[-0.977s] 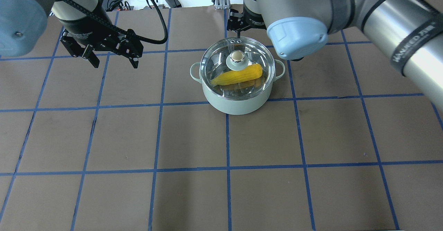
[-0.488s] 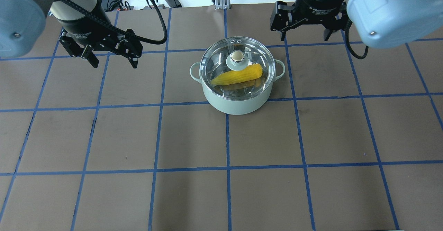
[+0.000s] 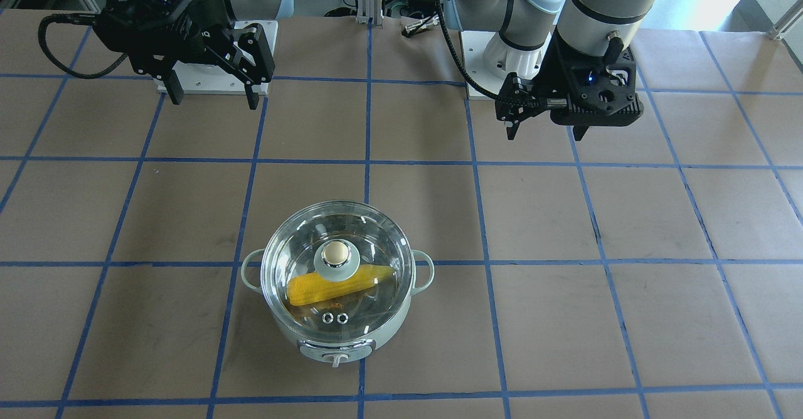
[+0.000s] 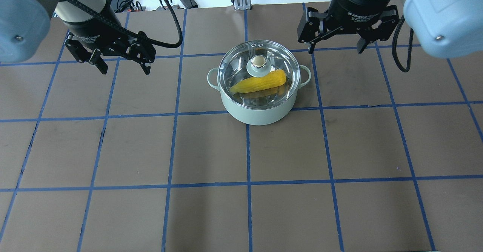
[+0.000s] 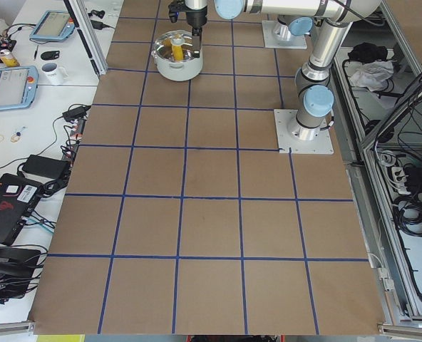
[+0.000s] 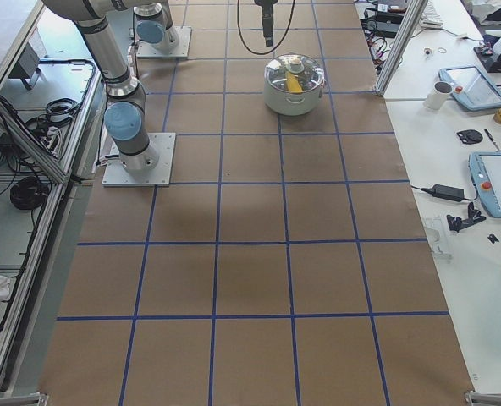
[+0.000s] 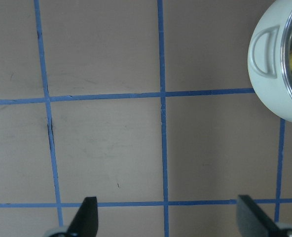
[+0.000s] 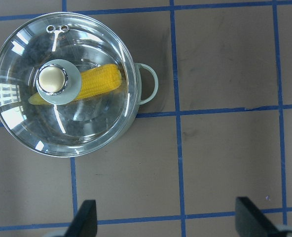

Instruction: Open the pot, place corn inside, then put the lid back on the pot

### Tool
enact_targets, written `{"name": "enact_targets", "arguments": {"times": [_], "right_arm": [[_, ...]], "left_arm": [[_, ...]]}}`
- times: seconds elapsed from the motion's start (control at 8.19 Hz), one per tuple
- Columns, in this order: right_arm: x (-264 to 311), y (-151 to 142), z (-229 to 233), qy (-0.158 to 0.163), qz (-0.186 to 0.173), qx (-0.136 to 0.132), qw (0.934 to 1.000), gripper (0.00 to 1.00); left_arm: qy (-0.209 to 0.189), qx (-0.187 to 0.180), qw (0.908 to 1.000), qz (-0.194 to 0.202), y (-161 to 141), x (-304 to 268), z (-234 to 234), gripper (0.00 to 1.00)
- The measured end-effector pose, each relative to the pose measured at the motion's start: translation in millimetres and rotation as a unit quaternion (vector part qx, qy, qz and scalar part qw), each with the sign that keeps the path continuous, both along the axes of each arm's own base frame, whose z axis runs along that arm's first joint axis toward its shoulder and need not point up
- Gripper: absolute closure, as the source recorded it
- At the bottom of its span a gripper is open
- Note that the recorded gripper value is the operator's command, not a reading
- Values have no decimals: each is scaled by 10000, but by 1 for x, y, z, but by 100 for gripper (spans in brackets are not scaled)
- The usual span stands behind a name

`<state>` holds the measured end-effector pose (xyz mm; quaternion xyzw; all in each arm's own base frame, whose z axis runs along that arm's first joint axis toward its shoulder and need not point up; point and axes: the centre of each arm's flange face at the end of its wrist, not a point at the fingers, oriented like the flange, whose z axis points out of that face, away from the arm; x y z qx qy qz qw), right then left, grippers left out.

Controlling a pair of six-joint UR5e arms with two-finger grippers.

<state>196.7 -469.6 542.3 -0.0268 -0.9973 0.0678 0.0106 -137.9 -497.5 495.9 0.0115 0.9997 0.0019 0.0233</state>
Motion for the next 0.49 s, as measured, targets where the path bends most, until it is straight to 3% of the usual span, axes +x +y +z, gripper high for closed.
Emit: {"name": "enact_targets", "arguments": {"times": [0.49], "right_arm": [[-1, 1, 0, 42, 82, 13, 10000, 0]], "left_arm": [[-4, 11, 10000, 12, -2, 0, -2, 0]]}}
